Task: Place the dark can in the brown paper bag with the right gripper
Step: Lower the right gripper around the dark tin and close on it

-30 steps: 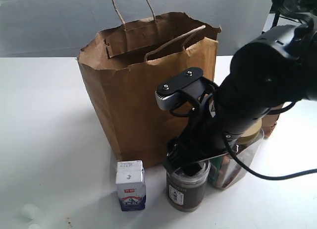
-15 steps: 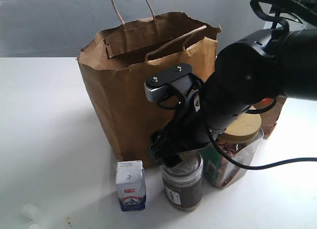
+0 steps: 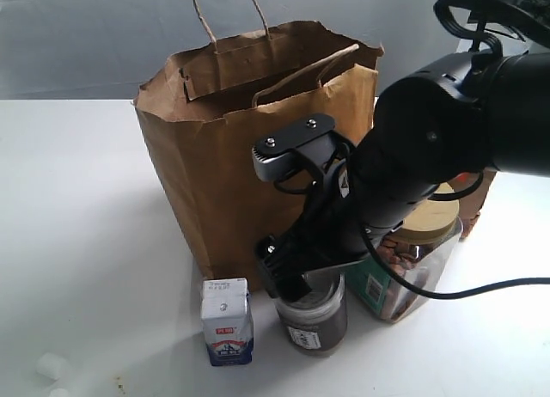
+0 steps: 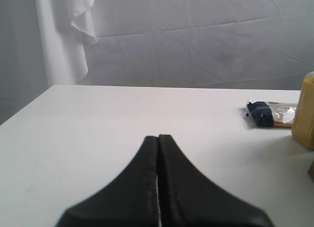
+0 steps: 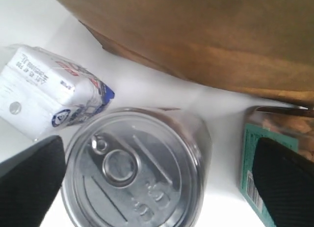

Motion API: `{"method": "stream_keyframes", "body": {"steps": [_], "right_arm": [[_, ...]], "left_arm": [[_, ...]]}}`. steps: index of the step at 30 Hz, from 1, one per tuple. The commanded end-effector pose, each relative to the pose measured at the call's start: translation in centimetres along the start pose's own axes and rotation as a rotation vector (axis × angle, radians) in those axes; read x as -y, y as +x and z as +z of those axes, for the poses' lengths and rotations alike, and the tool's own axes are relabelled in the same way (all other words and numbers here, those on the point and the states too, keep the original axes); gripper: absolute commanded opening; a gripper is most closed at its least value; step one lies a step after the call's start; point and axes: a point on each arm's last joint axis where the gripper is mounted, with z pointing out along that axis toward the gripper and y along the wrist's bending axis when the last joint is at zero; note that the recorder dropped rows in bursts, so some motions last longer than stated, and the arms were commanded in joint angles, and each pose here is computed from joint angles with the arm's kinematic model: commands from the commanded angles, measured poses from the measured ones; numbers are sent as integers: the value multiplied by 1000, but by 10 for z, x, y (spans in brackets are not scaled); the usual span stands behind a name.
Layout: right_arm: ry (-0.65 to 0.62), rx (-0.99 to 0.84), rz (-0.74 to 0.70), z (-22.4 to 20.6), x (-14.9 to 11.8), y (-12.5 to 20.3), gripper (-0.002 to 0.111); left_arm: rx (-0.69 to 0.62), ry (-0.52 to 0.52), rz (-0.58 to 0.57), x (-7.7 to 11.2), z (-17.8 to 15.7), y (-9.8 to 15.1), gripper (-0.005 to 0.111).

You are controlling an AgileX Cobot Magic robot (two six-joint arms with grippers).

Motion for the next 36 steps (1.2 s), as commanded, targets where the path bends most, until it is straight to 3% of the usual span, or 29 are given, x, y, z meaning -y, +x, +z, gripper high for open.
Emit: {"method": "stream_keyframes", "body": {"steps": [1, 17, 24, 36], "right_arm": [[59, -105, -59, 5, 8, 13, 95], [35, -9, -26, -14, 9, 9, 95], [28, 56, -23, -32, 7, -8, 95], [-8, 94, -72, -33, -15, -11, 95]], "left_arm": [[9, -2, -1, 0, 0, 0, 0], [9, -2, -1, 0, 0, 0, 0], [9, -2, -1, 0, 0, 0, 0], [9, -2, -1, 0, 0, 0, 0]]}}
